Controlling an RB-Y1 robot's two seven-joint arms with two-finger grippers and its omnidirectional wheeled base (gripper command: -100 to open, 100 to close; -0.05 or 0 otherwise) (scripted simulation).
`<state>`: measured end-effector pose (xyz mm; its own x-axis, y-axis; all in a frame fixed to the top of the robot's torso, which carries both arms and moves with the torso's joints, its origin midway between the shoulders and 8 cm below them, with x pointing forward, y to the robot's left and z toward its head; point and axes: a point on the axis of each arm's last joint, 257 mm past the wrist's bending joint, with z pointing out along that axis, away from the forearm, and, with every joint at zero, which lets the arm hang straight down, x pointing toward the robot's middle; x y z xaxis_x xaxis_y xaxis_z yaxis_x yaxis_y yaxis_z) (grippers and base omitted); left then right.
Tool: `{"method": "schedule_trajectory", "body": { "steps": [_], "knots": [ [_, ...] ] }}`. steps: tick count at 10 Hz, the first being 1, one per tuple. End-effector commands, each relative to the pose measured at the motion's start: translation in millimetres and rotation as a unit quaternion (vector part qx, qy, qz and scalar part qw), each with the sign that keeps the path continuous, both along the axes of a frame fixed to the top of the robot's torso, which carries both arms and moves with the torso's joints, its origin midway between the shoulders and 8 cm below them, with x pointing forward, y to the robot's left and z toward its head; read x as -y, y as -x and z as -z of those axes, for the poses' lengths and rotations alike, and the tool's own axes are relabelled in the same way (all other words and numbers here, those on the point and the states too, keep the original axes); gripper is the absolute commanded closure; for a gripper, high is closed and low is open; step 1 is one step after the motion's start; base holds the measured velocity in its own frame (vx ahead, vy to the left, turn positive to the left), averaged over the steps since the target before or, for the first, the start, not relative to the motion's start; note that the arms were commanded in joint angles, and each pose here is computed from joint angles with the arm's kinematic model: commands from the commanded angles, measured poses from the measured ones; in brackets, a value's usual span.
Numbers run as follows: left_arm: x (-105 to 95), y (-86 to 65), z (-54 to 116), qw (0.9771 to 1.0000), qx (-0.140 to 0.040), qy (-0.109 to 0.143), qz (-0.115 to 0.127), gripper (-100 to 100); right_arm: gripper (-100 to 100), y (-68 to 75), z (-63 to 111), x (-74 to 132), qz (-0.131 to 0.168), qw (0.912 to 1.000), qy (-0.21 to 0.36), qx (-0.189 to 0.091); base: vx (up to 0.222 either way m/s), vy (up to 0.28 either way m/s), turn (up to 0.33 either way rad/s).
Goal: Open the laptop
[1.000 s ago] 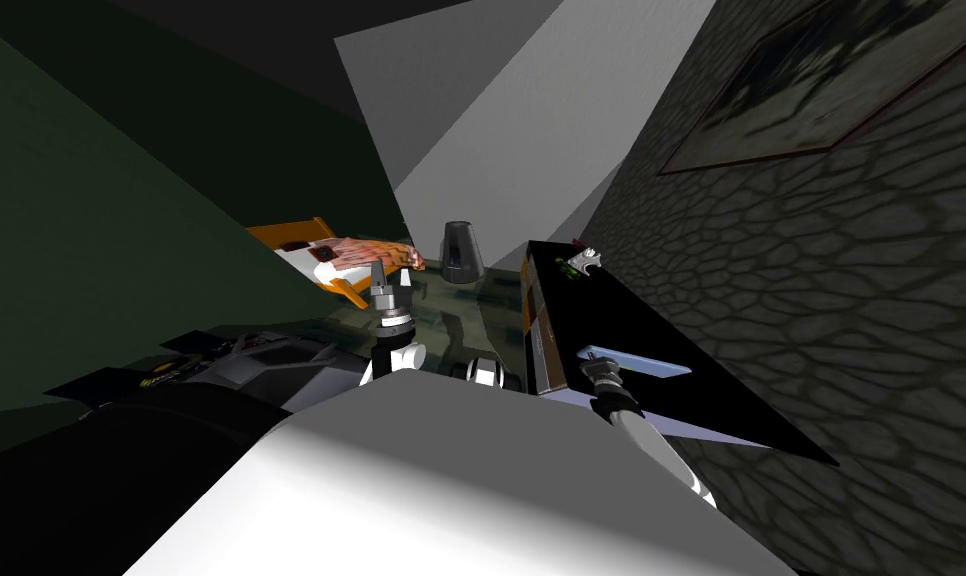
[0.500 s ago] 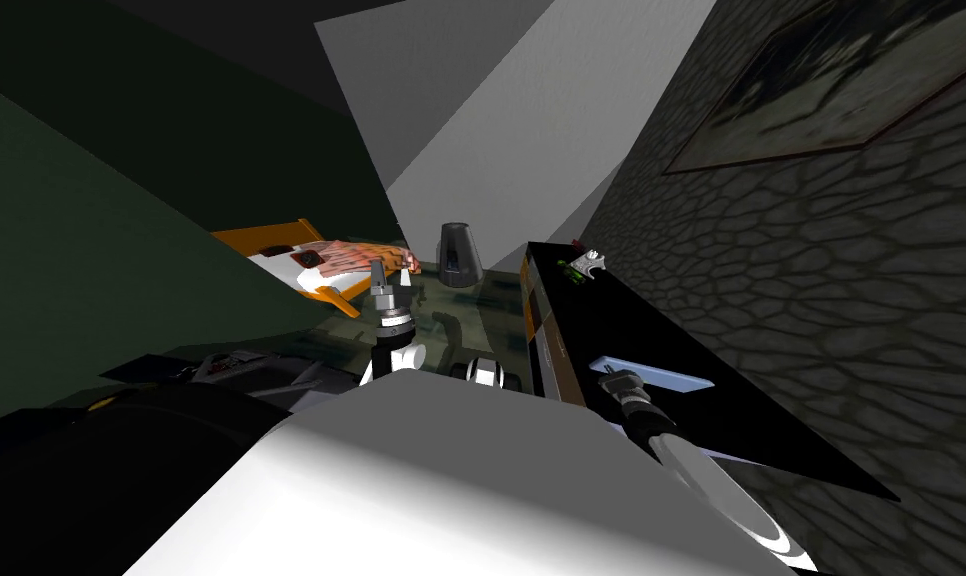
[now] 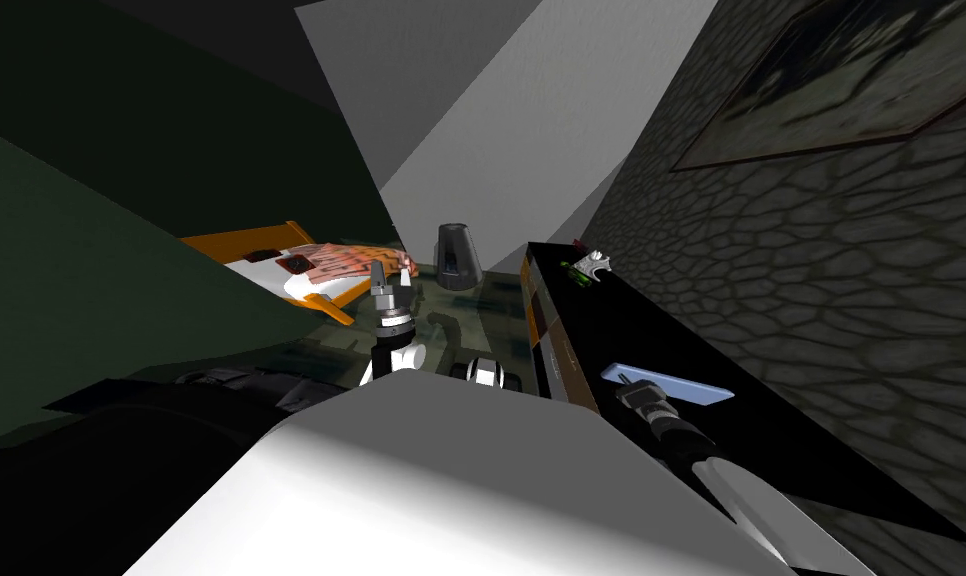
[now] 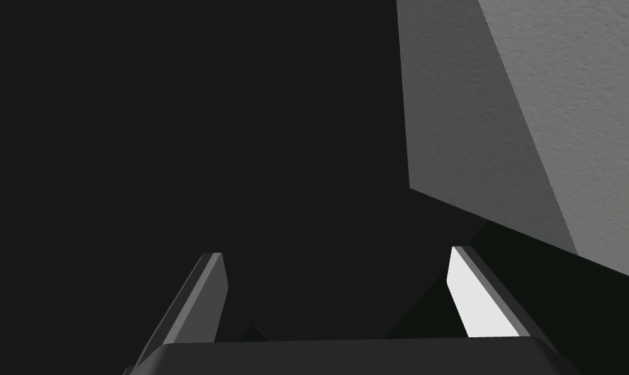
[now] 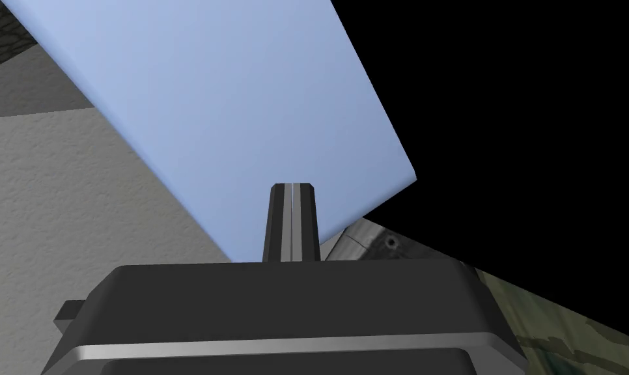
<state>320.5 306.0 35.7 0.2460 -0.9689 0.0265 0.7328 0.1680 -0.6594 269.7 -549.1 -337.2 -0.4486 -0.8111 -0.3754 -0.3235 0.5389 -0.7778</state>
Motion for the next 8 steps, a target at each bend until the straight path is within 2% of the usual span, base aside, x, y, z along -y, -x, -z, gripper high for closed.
{"method": "schedule_trajectory", "body": {
  "steps": [1, 2, 4, 5, 8],
  "knots": [
    [0.0, 0.0, 0.0, 1.0000, 0.000, 0.000, 0.000, 0, 100, 10.0, -6.3, 10.5, -0.008, 0.9998, -0.003, -0.020, 0.118, 0.093, -0.052],
    [0.0, 0.0, 0.0, 1.0000, 0.000, 0.000, 0.000, 0, 100, 21.1, -8.9, 17.5, -0.012, 0.9993, -0.009, -0.035, 0.159, 0.082, -0.051],
    [0.0, 0.0, 0.0, 1.0000, 0.000, 0.000, 0.000, 0, 100, 17.2, -10.0, 17.5, -0.013, 0.9993, -0.006, -0.033, 0.093, 0.057, -0.024],
    [0.0, 0.0, 0.0, 1.0000, 0.000, 0.000, 0.000, 0, -100, 8.5, -15.1, 24.3, 0.005, 0.9997, -0.017, -0.015, 0.019, 0.028, 0.012],
    [0.0, -0.1, 0.0, 1.0000, 0.000, 0.000, 0.000, 0, -100, -6.4, -23.3, 36.3, 0.040, 0.9983, -0.039, 0.019, 0.002, 0.052, 0.006]
  ]
}}
